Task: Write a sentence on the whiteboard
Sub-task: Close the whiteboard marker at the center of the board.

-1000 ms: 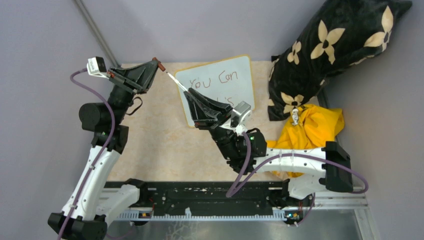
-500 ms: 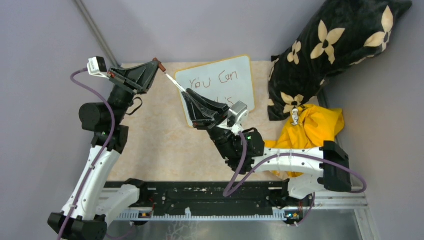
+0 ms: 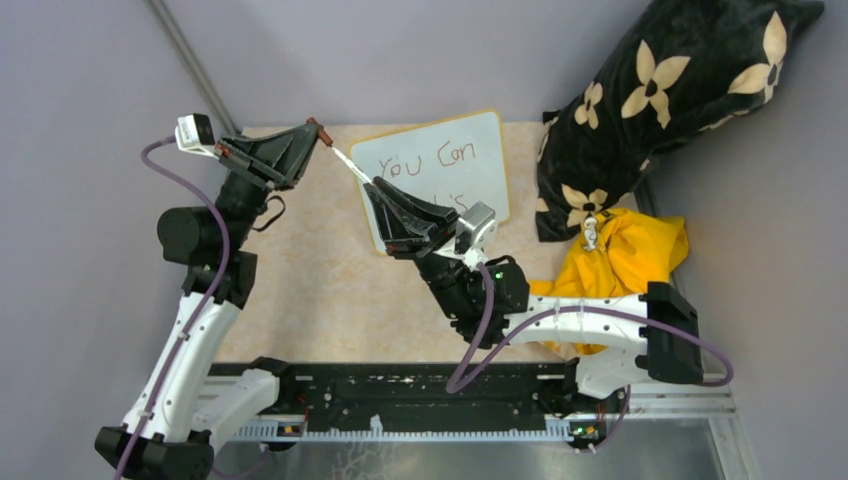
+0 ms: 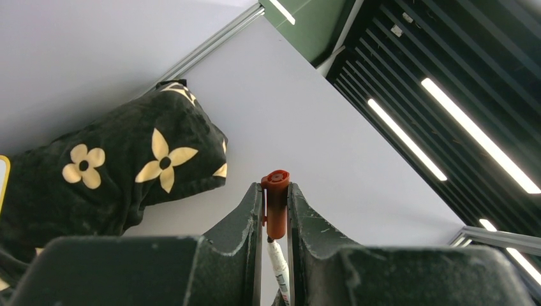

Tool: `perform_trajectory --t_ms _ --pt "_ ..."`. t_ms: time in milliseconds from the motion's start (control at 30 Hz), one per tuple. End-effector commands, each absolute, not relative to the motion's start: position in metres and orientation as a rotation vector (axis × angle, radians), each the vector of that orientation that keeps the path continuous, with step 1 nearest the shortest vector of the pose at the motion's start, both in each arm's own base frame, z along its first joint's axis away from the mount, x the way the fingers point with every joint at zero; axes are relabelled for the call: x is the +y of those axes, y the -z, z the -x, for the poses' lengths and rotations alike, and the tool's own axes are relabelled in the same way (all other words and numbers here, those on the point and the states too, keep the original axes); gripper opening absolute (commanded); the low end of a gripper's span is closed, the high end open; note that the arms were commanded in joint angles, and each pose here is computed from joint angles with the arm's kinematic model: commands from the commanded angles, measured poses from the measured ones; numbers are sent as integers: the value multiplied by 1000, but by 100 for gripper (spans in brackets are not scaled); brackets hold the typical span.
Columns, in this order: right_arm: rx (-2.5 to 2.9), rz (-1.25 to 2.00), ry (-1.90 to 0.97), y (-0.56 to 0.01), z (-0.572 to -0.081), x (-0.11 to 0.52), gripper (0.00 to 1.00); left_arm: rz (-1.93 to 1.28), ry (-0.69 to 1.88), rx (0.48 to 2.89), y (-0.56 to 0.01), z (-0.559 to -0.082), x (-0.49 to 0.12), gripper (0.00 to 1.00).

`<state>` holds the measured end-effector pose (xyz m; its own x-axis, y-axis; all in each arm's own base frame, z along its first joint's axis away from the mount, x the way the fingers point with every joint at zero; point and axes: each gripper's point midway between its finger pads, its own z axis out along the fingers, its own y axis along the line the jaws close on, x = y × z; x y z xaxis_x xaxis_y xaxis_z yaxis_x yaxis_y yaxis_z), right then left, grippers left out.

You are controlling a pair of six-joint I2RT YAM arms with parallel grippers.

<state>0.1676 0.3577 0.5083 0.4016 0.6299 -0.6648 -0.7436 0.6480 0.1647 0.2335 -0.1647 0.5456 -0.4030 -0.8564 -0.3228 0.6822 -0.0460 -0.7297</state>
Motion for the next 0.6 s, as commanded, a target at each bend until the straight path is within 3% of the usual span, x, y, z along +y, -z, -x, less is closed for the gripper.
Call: perform_trajectory --t_ms 0,567 --pt "693 100 -901 -538 -166 344 0 193 1728 1004 -552 -220 -166 0" --pt "696 98 -892 -537 -169 346 0 181 1738 1012 -549 -217 -168 0"
